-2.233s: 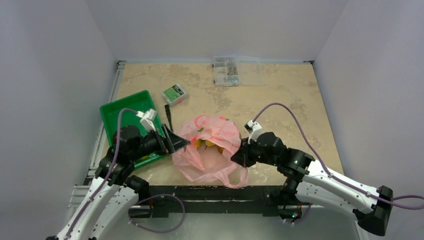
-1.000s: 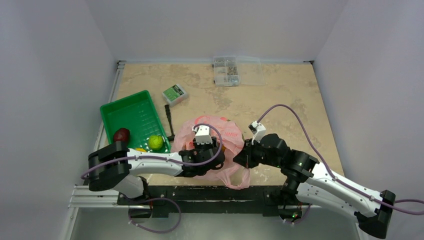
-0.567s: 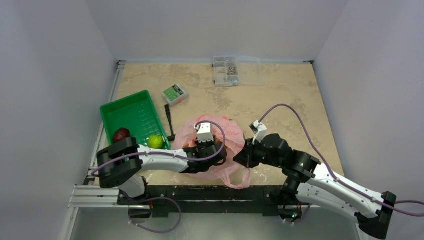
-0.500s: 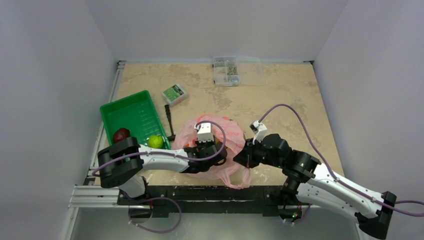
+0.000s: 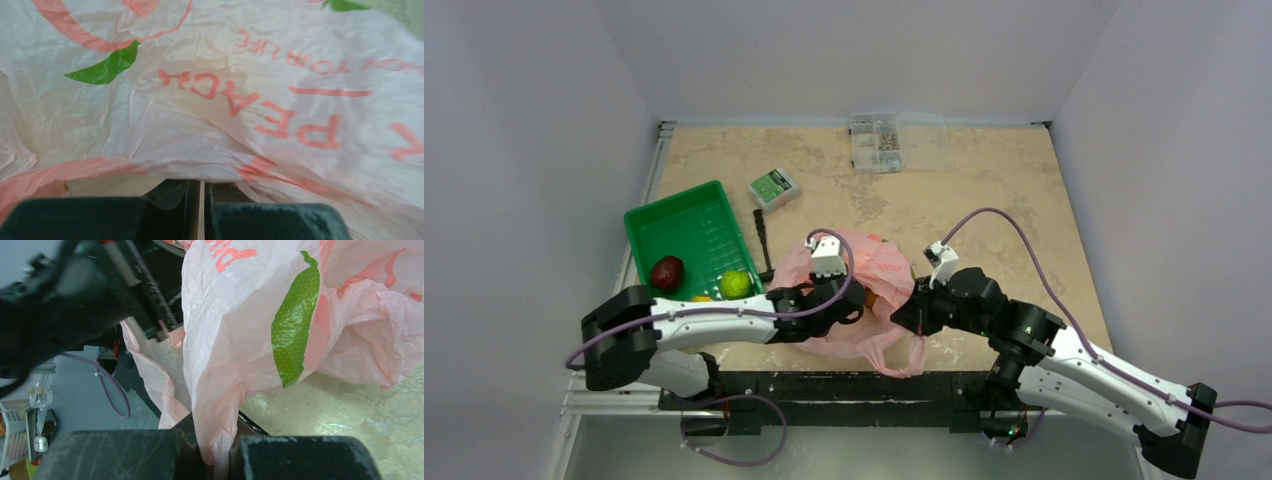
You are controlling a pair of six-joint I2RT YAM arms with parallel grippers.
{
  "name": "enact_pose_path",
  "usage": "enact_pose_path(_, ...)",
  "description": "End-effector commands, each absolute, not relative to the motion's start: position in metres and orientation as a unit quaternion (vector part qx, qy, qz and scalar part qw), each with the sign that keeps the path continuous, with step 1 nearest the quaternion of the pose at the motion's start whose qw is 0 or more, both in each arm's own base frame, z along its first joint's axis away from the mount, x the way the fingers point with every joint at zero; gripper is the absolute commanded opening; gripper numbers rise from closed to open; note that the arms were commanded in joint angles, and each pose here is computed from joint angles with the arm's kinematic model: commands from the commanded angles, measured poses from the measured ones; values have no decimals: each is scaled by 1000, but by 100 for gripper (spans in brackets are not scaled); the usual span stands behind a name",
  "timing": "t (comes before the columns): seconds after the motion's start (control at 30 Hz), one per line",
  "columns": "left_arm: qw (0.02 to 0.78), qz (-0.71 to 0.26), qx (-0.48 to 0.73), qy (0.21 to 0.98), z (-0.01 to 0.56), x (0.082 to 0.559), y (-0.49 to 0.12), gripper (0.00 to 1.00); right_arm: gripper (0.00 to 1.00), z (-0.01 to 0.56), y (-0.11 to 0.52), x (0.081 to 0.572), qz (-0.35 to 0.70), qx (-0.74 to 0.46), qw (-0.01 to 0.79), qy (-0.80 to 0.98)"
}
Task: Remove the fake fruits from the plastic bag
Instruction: Take out the fake fruit from the plastic bag.
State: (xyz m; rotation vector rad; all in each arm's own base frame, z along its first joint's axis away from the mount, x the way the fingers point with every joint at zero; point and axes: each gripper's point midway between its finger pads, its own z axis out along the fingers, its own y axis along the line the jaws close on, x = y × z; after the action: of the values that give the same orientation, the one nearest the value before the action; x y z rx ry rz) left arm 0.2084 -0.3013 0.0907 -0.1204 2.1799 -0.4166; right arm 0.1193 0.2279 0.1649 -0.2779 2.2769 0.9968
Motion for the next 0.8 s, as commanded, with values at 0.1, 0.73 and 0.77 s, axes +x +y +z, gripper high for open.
enact_pose_path(0.1,404,-260,-12,877,139,183,-310,0,0,180,227,126,377,-104,335,857)
enact_pose_path(0.73,395,-380,106,830,237,120,-250,0,0,202,177,151,304,10,411,859)
enact_pose_path(0.77,405,-384,108,823,246,120,-244,0,0,205,172,153,296,20,418,859)
